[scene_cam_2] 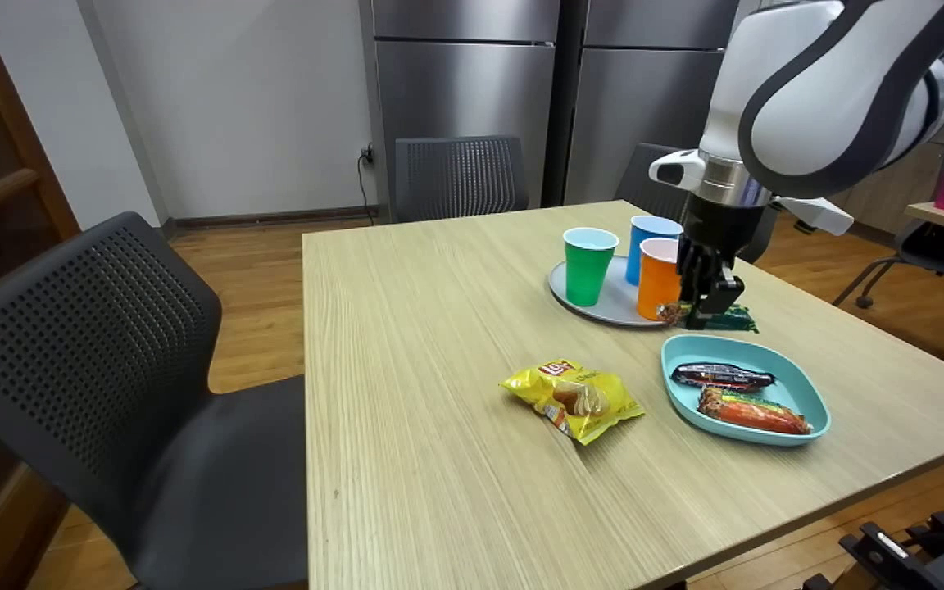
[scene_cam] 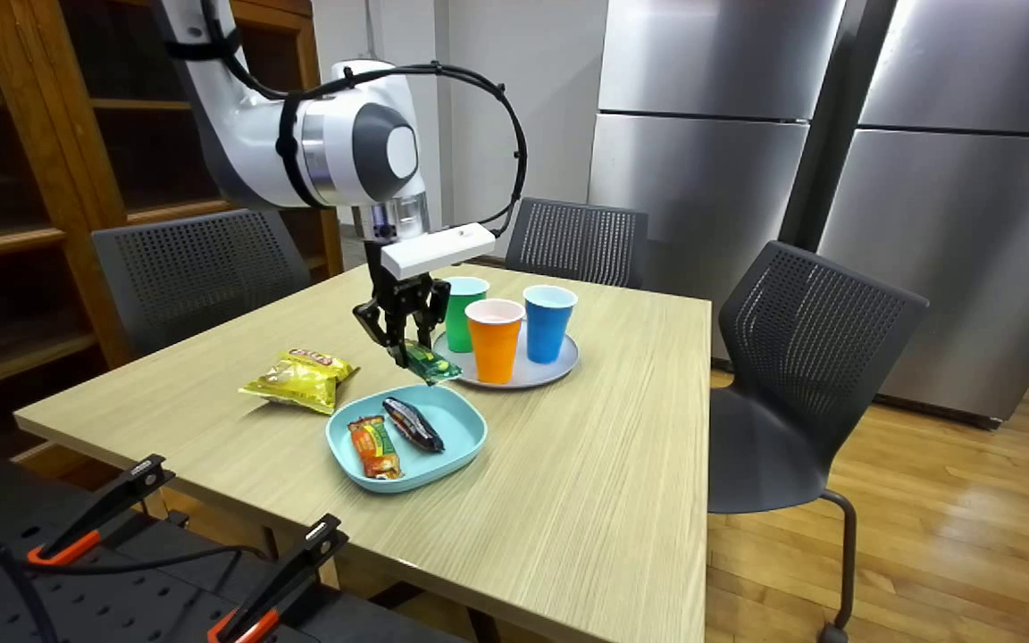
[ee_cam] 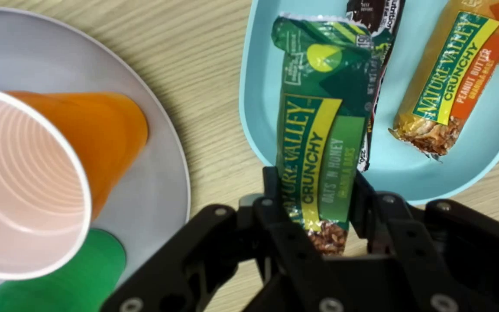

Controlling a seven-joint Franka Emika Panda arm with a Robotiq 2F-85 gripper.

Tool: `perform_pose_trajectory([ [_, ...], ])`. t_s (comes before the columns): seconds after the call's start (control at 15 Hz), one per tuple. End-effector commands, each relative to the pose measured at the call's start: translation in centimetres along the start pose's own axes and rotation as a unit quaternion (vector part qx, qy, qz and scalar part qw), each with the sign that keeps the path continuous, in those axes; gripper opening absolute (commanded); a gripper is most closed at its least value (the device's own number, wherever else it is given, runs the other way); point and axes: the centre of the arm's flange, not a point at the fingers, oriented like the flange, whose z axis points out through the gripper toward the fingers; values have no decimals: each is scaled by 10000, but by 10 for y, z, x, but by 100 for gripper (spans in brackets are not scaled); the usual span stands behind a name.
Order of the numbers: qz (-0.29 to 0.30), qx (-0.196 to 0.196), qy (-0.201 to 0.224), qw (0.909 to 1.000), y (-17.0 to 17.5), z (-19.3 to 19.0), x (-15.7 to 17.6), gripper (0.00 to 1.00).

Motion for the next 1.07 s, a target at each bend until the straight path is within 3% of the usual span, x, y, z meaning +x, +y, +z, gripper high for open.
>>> perform_pose_trajectory([
  [0.0,-88,36,187,9998,10,7,-13,14],
  [0.47,-16,-68,271,9996,1,18,-35,14],
  [1.0,185,122,316,9993,-3,40,-49,14],
])
